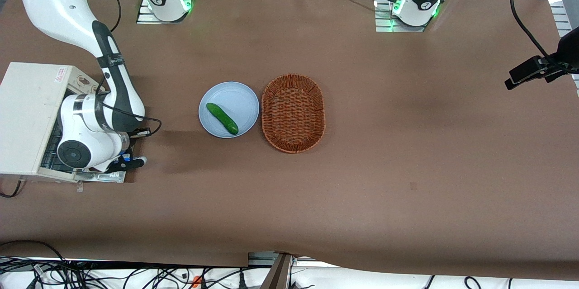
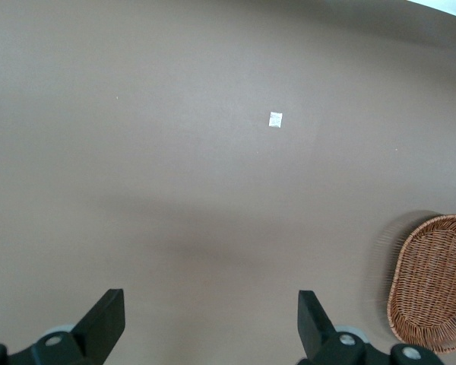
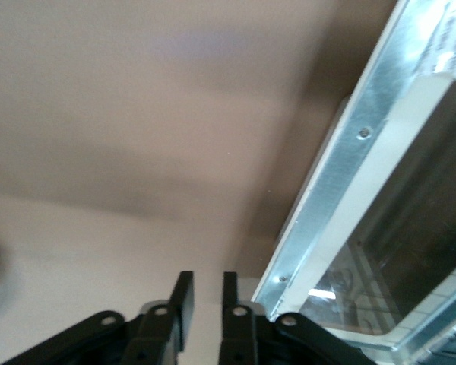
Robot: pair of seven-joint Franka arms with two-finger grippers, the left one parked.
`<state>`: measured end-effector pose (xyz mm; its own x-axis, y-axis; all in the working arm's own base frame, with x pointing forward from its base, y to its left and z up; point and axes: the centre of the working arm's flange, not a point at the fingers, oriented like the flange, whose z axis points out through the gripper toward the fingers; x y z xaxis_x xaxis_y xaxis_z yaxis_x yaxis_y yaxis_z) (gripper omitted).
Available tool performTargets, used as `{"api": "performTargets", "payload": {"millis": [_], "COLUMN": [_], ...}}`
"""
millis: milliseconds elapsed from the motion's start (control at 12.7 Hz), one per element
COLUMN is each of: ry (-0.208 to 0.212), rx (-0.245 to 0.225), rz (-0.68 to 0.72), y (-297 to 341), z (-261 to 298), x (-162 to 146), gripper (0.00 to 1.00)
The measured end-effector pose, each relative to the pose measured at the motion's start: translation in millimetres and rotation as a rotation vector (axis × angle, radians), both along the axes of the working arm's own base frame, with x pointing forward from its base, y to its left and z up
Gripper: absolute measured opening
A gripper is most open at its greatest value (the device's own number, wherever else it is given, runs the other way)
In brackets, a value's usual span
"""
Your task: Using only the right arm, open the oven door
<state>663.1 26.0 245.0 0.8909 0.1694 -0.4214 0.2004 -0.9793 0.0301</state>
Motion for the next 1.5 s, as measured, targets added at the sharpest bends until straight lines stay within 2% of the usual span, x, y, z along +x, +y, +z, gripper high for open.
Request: {"api": "performTargets", "payload": {"millis": [79,474,632,789,1184,1500], "ry": [-0.009,-0.054,-0.06,-0.088,-0.213,-0.323], "rx": [-0.001,0.006,0.003,0.004,0.048,0.056], "rz": [-0.004,0.013,0.006,-0.017,-0.103,-0.129], "y": [-2,-10,-13,-23,-58,-70], "z": [10,97,127,160,256,292], "x": [4,15,18,17,-5,-32], "gripper": [0.39,0.96,1.0,1.0,1.0,1.0]}}
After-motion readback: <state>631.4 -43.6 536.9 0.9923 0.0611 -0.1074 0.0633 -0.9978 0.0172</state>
